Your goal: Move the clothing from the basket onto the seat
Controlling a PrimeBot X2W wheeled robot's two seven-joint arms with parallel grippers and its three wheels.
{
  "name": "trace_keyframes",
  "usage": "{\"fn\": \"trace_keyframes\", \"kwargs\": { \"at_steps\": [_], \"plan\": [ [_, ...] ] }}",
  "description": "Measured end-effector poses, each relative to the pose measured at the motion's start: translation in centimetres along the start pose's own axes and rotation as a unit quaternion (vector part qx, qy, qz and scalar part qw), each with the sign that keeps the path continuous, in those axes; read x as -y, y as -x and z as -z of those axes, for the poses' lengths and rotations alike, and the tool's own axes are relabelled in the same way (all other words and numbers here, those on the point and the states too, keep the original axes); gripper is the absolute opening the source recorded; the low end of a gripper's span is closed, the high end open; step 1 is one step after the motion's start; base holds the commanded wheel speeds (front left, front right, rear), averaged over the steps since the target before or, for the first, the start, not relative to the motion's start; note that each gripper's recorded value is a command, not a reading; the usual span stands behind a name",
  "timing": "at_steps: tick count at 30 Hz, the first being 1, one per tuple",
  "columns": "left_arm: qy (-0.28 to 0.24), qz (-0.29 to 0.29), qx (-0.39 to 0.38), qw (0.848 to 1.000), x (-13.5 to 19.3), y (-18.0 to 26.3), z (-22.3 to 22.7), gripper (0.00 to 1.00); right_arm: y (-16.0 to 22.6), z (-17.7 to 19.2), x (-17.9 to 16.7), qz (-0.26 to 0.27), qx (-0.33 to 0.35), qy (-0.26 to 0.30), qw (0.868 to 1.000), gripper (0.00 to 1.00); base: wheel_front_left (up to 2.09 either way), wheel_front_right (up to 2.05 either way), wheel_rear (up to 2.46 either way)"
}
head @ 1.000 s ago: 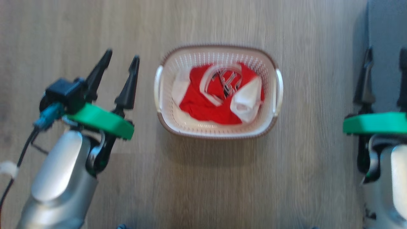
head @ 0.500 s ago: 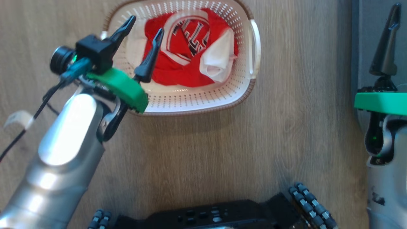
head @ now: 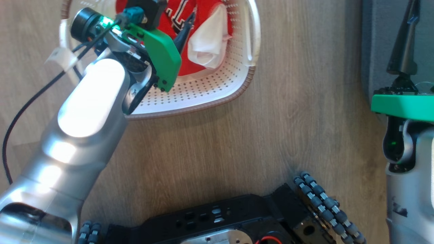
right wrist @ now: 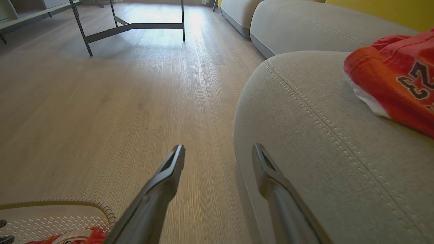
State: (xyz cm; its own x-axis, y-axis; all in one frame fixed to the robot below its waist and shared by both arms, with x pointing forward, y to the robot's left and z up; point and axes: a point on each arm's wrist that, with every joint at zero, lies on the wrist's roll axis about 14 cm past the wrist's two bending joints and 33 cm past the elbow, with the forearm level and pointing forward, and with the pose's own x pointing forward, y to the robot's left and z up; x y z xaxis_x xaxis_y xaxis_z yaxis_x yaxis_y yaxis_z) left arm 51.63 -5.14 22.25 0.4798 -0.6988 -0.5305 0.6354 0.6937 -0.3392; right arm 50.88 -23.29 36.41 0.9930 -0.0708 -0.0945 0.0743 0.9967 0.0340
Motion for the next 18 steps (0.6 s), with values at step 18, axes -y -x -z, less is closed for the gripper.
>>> {"fn": "trace_keyframes", "kwargs": {
  "at_steps": [18],
  "plan": [
    [0.047,-0.015,-0.166,0.985,0.0,-3.4,10.8,1.00,2.9,1.1,2.5,0.032,-0.036,0.006,0.999,1.00,0.00,0.00,0.00]
  ]
}}
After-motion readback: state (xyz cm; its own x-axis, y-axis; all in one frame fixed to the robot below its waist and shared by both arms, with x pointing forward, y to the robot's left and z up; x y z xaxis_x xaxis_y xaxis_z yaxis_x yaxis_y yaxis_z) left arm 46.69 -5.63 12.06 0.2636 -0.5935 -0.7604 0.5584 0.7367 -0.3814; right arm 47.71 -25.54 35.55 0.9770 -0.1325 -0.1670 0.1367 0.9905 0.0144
